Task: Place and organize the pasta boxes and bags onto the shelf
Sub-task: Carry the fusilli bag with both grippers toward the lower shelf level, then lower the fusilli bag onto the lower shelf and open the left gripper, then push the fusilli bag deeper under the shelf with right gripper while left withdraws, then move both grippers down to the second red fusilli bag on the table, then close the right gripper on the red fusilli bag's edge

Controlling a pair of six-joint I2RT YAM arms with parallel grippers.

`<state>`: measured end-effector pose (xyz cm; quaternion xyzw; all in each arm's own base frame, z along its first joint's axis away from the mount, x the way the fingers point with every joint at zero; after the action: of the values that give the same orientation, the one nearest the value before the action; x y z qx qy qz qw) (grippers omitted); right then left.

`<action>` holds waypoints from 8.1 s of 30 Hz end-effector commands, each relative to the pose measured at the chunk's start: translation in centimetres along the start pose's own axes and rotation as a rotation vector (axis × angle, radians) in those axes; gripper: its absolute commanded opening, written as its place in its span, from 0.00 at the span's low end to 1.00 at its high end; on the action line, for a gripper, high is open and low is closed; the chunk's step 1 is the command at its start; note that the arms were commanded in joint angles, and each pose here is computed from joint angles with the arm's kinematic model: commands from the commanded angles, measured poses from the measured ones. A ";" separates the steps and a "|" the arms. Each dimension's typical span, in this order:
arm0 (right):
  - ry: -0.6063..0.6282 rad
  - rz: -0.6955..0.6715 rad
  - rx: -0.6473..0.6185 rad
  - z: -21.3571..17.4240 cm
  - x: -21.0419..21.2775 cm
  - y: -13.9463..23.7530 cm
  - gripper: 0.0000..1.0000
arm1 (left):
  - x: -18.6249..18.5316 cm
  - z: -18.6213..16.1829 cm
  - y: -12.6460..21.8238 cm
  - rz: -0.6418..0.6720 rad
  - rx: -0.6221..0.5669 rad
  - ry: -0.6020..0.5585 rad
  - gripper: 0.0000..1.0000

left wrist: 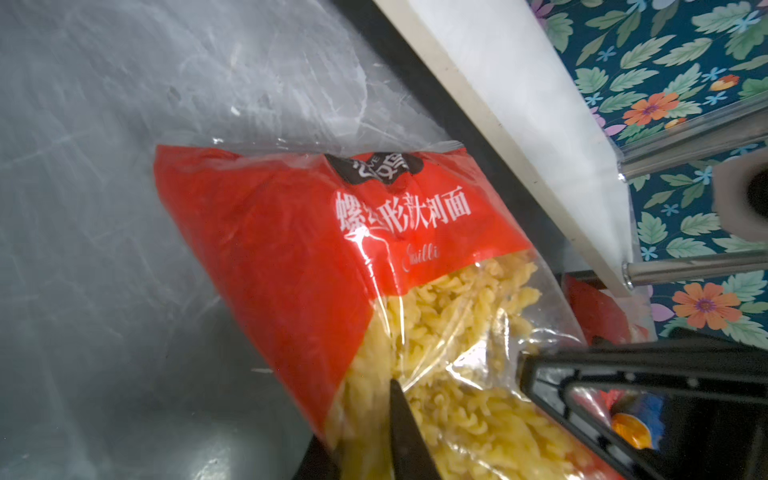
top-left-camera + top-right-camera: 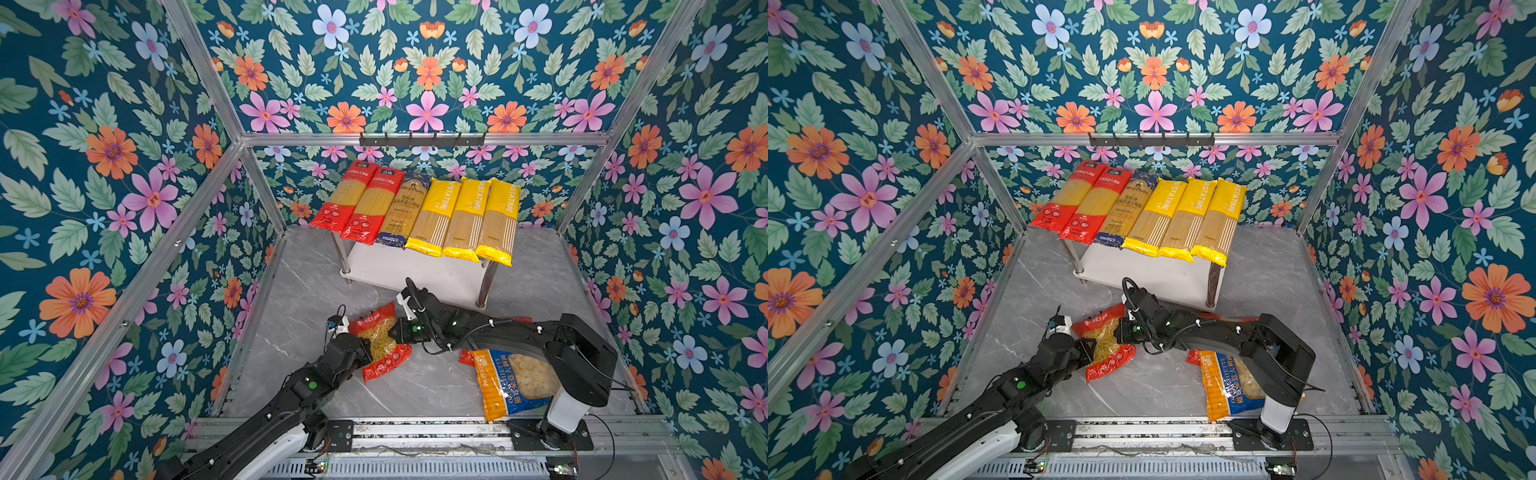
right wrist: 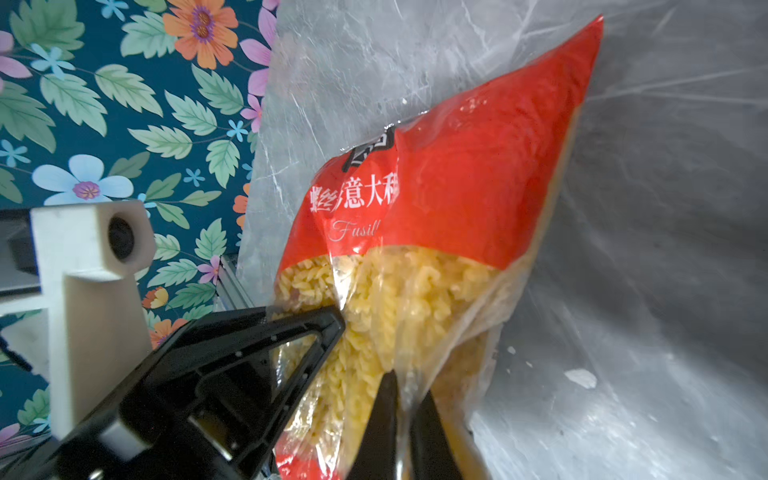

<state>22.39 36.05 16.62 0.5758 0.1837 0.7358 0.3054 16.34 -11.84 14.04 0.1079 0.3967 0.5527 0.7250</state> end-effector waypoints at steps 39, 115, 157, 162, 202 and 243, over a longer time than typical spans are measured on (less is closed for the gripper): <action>0.138 0.075 -0.855 15.4 -0.5 -0.1 0.00 | -5.2 17.6 -12.9 0.075 -0.247 -0.450 0.35; -0.125 0.281 -0.545 20.4 -2.6 -6.3 0.00 | 3.6 10.4 -3.3 0.272 -0.173 -0.198 0.57; -0.182 0.305 -0.425 16.4 -3.0 -3.3 0.47 | 3.7 9.4 -2.8 0.214 -0.166 -0.149 0.56; -0.156 0.259 -0.420 14.3 -3.0 -2.3 0.46 | 3.7 8.9 -3.0 0.196 -0.145 -0.140 0.56; -0.078 -0.905 -0.166 -3.8 -12.9 16.3 0.52 | -10.0 -4.0 -4.8 -0.186 0.036 -0.231 0.67; -0.106 -0.796 -0.119 -3.1 -14.5 9.7 0.47 | -8.0 -5.2 -4.7 -0.125 0.088 -0.261 0.75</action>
<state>19.16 18.90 11.94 0.4644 0.3361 0.5372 0.6187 15.54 -22.07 11.39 0.1882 0.3273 0.4710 0.7973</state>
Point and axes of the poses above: each gripper's point midway between its finger pads, its own y axis back along the fingers, its own x axis along the line the jaws close on, z = x × y, the point moved 7 cm from there along y, back along the fingers, and after that the axes turned 10 degrees about -y, right-handed, at the moved point
